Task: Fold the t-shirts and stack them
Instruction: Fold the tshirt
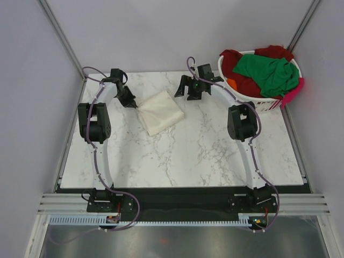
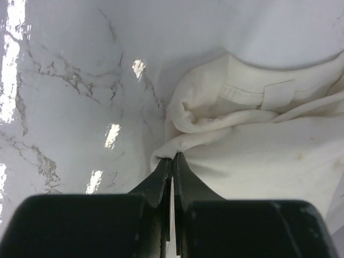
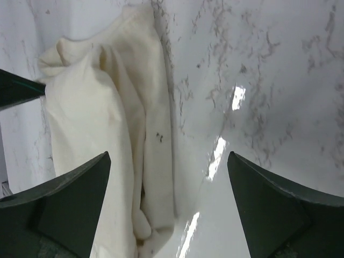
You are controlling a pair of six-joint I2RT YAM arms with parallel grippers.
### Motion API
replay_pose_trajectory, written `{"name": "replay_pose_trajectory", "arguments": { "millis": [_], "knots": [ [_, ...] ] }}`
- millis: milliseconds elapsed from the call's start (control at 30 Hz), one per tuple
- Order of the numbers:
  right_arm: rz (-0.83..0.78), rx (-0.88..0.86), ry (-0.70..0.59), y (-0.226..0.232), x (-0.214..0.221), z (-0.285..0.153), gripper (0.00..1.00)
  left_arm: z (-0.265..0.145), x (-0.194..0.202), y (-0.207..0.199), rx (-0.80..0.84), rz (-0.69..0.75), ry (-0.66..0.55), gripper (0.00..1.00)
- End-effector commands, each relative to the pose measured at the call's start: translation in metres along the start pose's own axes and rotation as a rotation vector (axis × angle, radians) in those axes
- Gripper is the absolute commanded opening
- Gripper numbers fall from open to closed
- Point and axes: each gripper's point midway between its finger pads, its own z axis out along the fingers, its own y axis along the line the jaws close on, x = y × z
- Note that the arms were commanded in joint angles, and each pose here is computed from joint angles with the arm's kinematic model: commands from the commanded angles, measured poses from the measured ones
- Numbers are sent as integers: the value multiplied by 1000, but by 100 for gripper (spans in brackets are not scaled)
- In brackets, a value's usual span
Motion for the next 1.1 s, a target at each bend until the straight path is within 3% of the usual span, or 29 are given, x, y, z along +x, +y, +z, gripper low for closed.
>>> {"name": "replay_pose_trajectory", "arguments": {
  "millis": [0, 167, 300, 367, 400, 500, 733, 1067],
  "knots": [
    [-169, -34, -208, 59, -61, -83, 98, -28, -18, -36, 76, 52, -77, 2],
    [-130, -76, -177, 72, -28, -106, 98, -17, -20, -40, 101, 79, -56, 2],
    [-152, -203, -112, 103, 9, -114, 91, -13, -24, -36, 92, 87, -62, 2],
    [-144, -247, -74, 107, 30, -108, 70, -10, -25, -32, 77, 81, -62, 2],
    [-115, -297, -17, 106, 52, -104, 46, -9, -23, -29, 64, 82, -61, 2],
    [-75, -387, 4, 108, 73, -99, 22, -4, -21, -16, 8, 64, -61, 2],
    [-46, -453, 37, 97, 95, -79, 19, 11, -14, 1, -43, 53, -36, 2],
    [101, -443, 38, 22, 101, -19, 17, 23, -14, 23, -89, 55, -17, 2]
  ]
}}
